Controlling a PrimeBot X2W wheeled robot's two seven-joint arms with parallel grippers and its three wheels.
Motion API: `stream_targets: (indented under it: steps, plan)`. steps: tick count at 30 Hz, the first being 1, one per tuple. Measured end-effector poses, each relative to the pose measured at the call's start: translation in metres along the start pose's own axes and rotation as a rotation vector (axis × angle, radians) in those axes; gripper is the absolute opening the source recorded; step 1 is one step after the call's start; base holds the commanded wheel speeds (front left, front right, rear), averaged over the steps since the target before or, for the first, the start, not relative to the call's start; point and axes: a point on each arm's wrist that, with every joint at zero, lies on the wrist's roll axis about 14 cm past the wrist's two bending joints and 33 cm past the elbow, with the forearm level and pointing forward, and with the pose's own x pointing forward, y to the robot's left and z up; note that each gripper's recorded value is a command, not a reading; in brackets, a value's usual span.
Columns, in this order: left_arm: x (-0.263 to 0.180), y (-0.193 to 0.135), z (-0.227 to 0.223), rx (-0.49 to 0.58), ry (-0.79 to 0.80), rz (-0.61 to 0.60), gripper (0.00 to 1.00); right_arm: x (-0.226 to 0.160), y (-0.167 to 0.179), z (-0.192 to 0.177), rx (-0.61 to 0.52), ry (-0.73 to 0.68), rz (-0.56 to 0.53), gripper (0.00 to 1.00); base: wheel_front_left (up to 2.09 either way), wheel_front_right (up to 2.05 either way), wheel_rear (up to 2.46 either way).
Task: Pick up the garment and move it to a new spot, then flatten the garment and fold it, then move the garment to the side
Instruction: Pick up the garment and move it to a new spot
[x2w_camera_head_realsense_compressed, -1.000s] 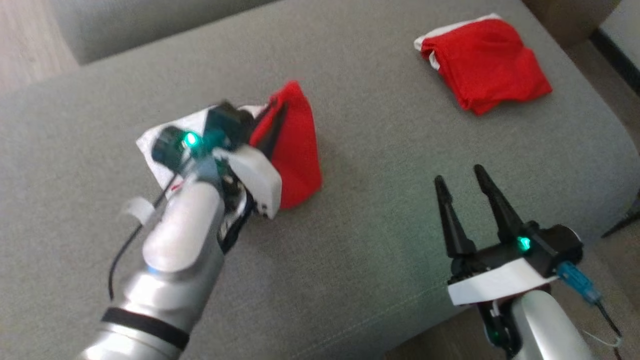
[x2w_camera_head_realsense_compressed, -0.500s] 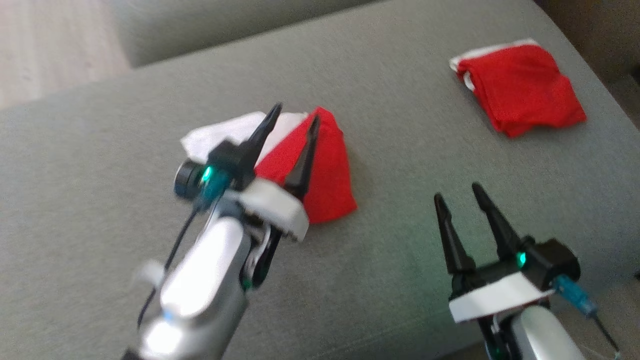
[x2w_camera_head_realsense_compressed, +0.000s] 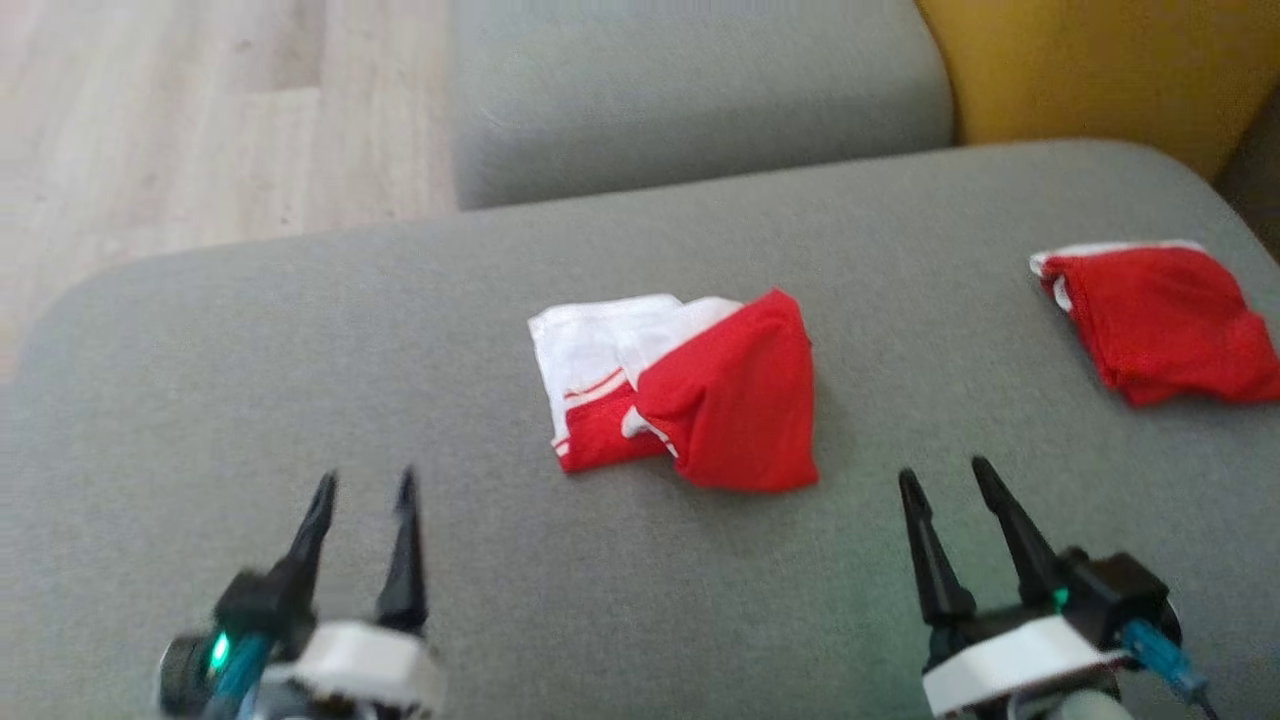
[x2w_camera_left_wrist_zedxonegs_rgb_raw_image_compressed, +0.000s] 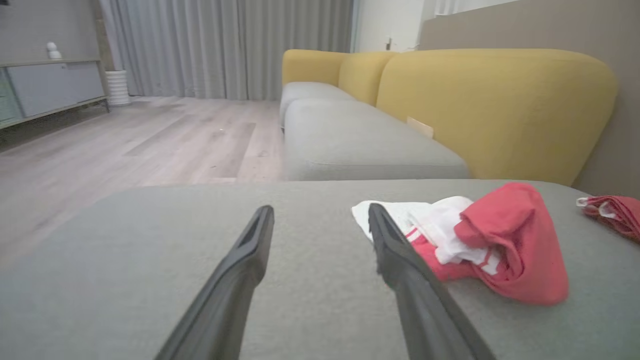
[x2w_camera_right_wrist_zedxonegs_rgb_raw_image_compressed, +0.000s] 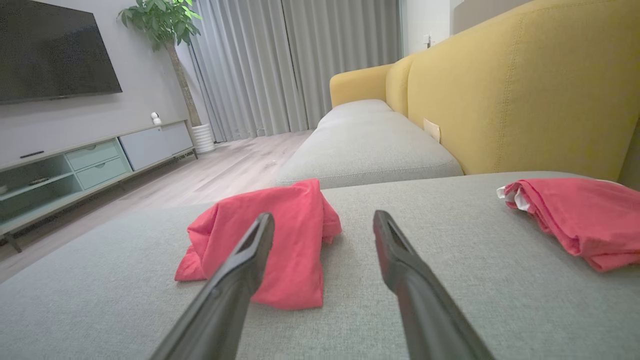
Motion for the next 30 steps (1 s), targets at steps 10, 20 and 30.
stream_targets:
  steps: [10,20,30]
  plan:
    - [-0.067,0.03,-0.005,0.109,0.018,0.108,1.0,-0.01,0.008,-0.004,-0.002,0.006,0.016,1.0,0.0,0.0,0.0]
    - [-0.083,0.033,-0.01,0.081,0.033,0.132,1.0,-0.012,0.012,-0.003,-0.001,0.002,0.027,1.0,0.0,0.0,0.0]
    - [-0.08,0.031,-0.009,0.082,0.031,0.115,1.0,-0.017,0.011,-0.008,0.006,0.015,0.014,1.0,0.0,0.0,0.0]
